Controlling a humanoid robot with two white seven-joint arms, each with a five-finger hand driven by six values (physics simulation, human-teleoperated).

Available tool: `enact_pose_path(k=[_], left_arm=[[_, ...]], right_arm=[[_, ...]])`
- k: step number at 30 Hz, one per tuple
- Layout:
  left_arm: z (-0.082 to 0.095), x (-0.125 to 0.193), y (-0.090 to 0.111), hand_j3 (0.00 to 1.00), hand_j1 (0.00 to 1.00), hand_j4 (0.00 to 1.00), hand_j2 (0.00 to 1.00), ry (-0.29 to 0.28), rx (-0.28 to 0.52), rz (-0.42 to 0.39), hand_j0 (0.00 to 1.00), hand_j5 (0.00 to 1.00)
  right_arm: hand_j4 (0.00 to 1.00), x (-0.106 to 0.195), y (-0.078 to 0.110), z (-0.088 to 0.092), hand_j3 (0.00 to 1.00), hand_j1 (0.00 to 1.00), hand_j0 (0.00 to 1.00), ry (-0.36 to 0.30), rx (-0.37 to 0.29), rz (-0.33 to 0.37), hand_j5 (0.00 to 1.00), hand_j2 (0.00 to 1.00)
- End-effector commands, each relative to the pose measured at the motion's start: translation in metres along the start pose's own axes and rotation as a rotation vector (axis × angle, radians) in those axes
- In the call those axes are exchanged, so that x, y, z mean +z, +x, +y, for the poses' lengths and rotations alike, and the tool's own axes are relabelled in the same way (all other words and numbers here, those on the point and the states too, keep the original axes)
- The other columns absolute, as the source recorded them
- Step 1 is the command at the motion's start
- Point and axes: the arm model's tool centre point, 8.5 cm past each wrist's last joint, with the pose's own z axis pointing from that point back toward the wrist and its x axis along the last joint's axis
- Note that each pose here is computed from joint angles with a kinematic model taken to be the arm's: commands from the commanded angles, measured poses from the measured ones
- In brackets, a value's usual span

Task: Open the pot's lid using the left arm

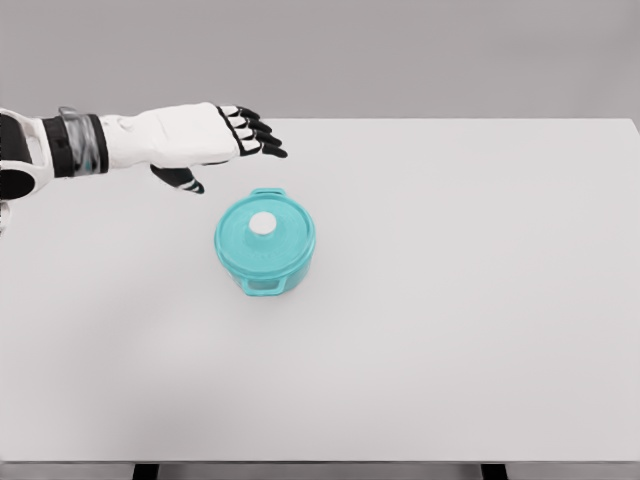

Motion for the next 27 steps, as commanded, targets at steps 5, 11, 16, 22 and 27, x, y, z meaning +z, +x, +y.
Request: enact_pose_path(k=[5, 11, 16, 22, 27], left_arm=[[-0.015, -0.019, 0.012, 1.00, 1.00, 1.00, 1.00, -0.068, -0.032, -0.029, 1.00, 1.00], [-0.020, -0.021, 0.012, 1.00, 1.00, 1.00, 1.00, -0.094, -0.057, -0.013, 1.00, 1.00], [-0.018, -0.027, 0.016, 1.00, 1.00, 1.00, 1.00, -0.080, -0.054, -0.029, 1.00, 1.00], [-0.020, -0.038, 0.025, 1.00, 1.00, 1.00, 1.00, -0.084, -0.052, -0.058, 1.00, 1.00], [-0.026, -0.043, 0.033, 1.00, 1.00, 1.00, 1.00, -0.103, -0.057, -0.084, 1.00, 1.00]], right_arm=[[1.00, 0.000, 0.000, 0.000, 1.00, 1.00, 1.00, 0.000, -0.001, 0.000, 1.00, 1.00], [1.00, 0.000, 0.000, 0.000, 1.00, 1.00, 1.00, 0.000, -0.001, 0.000, 1.00, 1.00], [1.00, 0.000, 0.000, 0.000, 1.00, 1.00, 1.00, 0.000, -0.001, 0.000, 1.00, 1.00], [1.00, 0.000, 0.000, 0.000, 1.00, 1.00, 1.00, 0.000, -0.001, 0.000, 1.00, 1.00], [1.00, 0.000, 0.000, 0.000, 1.00, 1.00, 1.00, 0.000, -0.001, 0.000, 1.00, 1.00]])
